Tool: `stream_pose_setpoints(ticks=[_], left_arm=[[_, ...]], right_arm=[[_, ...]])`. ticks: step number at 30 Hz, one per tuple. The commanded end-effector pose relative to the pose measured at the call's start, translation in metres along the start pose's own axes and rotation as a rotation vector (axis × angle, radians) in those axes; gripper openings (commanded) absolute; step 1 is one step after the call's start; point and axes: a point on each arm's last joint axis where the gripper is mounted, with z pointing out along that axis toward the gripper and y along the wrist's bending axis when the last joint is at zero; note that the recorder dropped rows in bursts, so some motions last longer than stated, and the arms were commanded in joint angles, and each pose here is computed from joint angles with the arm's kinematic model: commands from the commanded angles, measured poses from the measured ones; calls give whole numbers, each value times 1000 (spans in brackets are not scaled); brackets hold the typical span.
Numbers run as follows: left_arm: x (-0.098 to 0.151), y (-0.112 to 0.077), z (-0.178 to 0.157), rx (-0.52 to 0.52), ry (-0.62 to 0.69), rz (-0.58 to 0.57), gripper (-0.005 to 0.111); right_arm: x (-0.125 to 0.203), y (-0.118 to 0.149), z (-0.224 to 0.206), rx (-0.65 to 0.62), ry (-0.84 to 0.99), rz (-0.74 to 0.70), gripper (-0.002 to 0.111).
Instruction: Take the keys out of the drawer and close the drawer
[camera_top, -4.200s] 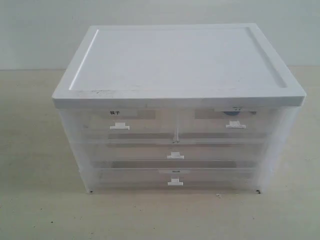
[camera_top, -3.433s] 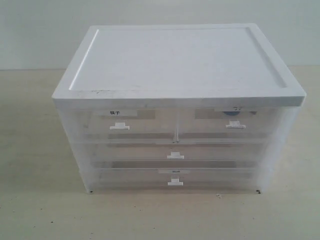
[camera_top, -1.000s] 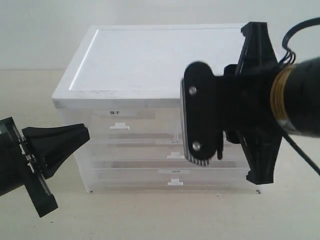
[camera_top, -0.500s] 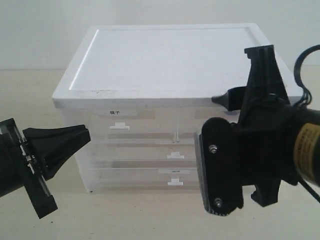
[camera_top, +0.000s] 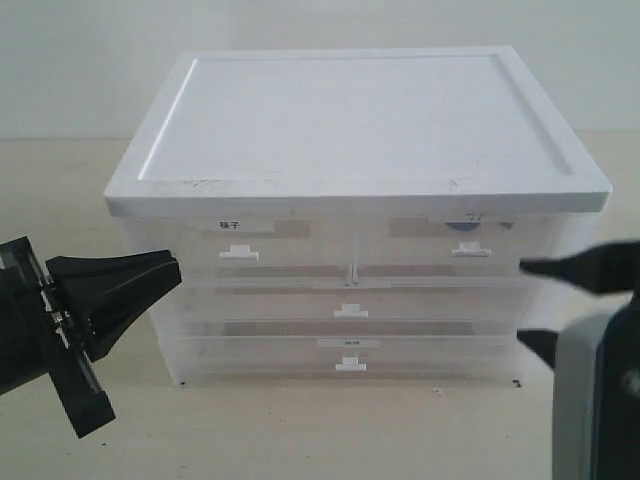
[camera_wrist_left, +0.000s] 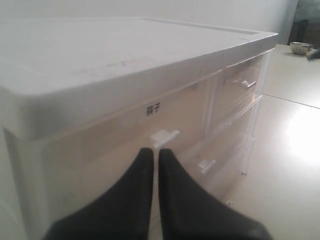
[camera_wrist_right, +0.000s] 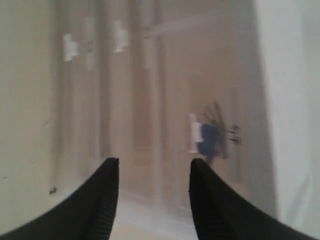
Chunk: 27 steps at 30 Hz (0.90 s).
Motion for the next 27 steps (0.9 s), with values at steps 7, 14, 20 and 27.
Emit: stream_pose_setpoints(ticks=[7, 14, 20, 27], left_arm=[[-1, -1, 1, 11, -10, -7, 5], [-1, -3, 1, 35, -3, 3, 5], [0, -4, 1, 49, 2, 8, 5], [0, -5, 1, 60, 5, 12, 5]], right_arm=[[-6, 13, 27, 96, -8, -148, 40], [-8, 11, 47, 164, 52, -107, 40], [-4, 11, 53, 133, 72, -81, 40], [-3, 10, 54, 140, 83, -79, 40]])
